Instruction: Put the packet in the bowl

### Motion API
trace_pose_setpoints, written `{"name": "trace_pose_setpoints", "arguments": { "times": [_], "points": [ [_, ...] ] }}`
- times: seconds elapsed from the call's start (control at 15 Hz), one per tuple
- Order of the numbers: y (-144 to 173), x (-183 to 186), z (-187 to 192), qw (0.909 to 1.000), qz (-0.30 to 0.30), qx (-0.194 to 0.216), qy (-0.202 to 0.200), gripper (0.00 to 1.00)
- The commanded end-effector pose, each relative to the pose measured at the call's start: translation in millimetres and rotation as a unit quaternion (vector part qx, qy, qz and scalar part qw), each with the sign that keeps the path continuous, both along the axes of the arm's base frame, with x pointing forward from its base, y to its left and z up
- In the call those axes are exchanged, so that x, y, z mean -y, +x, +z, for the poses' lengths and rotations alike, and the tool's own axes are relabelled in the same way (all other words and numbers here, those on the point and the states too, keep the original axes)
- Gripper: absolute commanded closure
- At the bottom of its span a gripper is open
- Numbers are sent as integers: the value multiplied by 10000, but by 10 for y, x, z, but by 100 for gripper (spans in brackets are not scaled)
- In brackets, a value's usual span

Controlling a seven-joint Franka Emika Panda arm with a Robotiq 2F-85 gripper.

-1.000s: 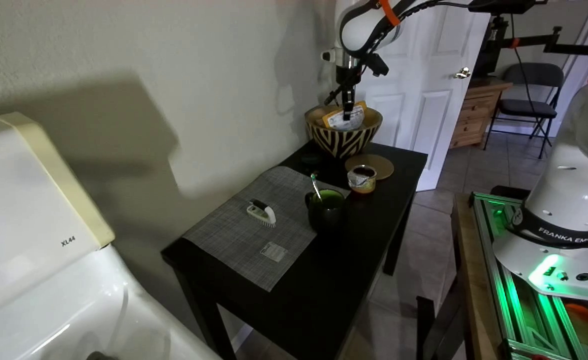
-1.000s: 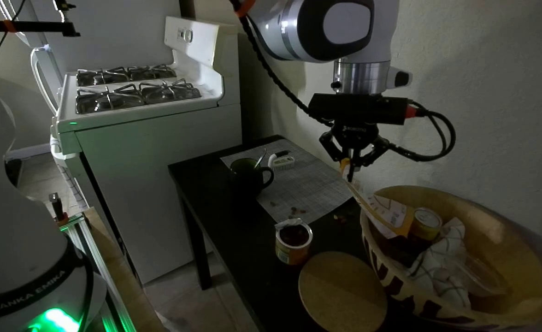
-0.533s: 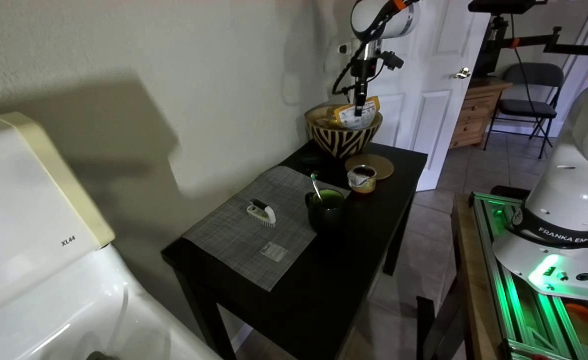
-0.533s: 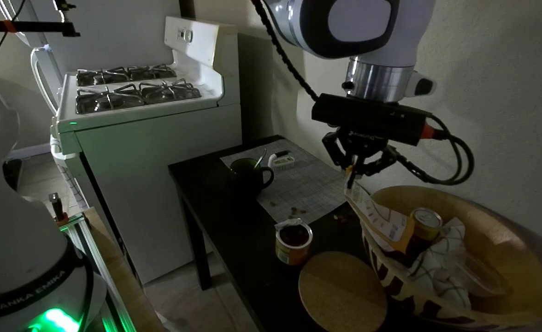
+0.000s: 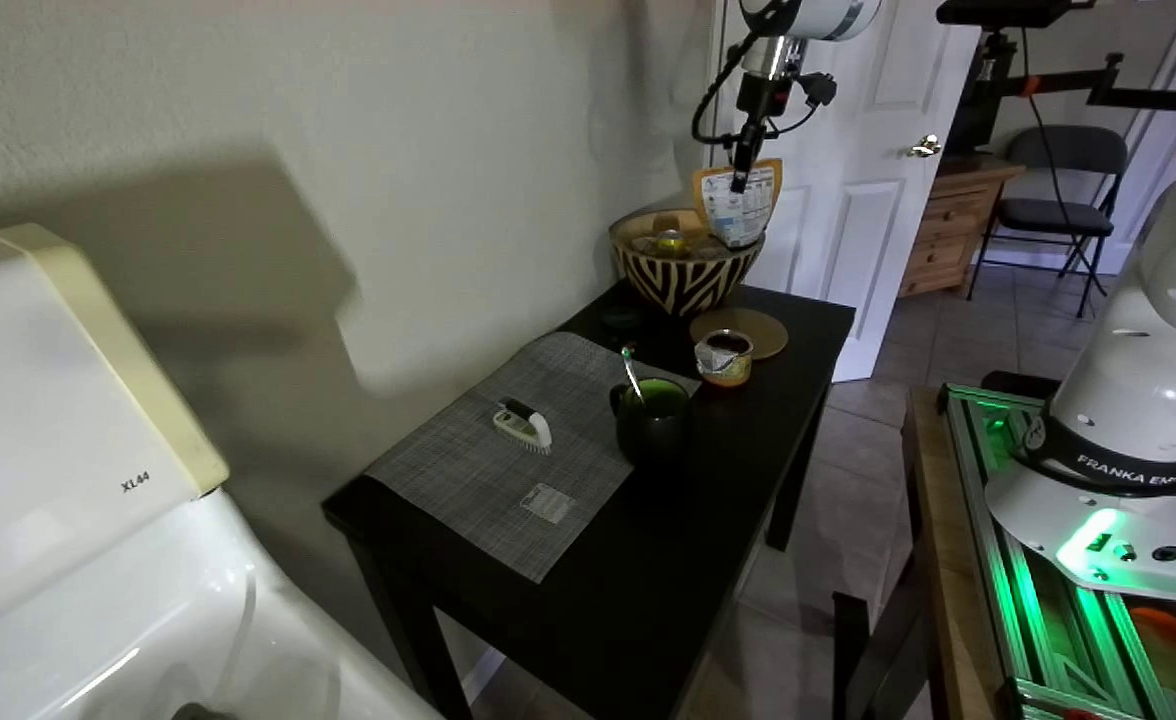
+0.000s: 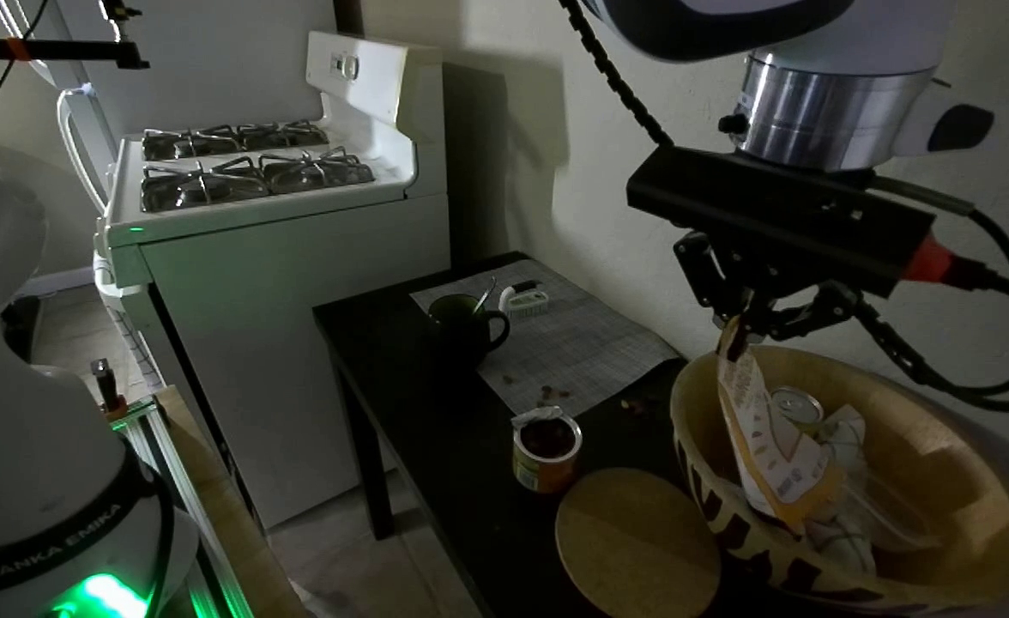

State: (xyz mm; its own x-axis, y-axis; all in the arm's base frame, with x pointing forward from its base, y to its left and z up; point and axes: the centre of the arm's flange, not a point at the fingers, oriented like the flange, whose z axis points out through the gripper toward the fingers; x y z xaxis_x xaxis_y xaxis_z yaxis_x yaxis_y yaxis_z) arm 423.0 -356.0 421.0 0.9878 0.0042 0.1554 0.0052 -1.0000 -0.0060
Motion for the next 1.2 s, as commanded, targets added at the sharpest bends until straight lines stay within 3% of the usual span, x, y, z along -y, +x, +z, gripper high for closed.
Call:
{"name": "trace_pose_setpoints", "arguments": {
  "times": [0.0,0.27,0.33,0.47,0.8,1.0,1.13],
  "points": [
    [82,-43,-98,9995,-234,102,206,99],
    [165,-88,-156,9992,-221,105,319,99],
    [168,-91,-150,9991,-258,19,333,72],
    [168,-72,-116,9989,-318,50,333,65],
    [221,-277,204,9976,-349,450,407,27],
    [295,-872,402,9953,-57,706,655,5],
    [310,-1371,435,9948,352,692,664,0]
  ]
}}
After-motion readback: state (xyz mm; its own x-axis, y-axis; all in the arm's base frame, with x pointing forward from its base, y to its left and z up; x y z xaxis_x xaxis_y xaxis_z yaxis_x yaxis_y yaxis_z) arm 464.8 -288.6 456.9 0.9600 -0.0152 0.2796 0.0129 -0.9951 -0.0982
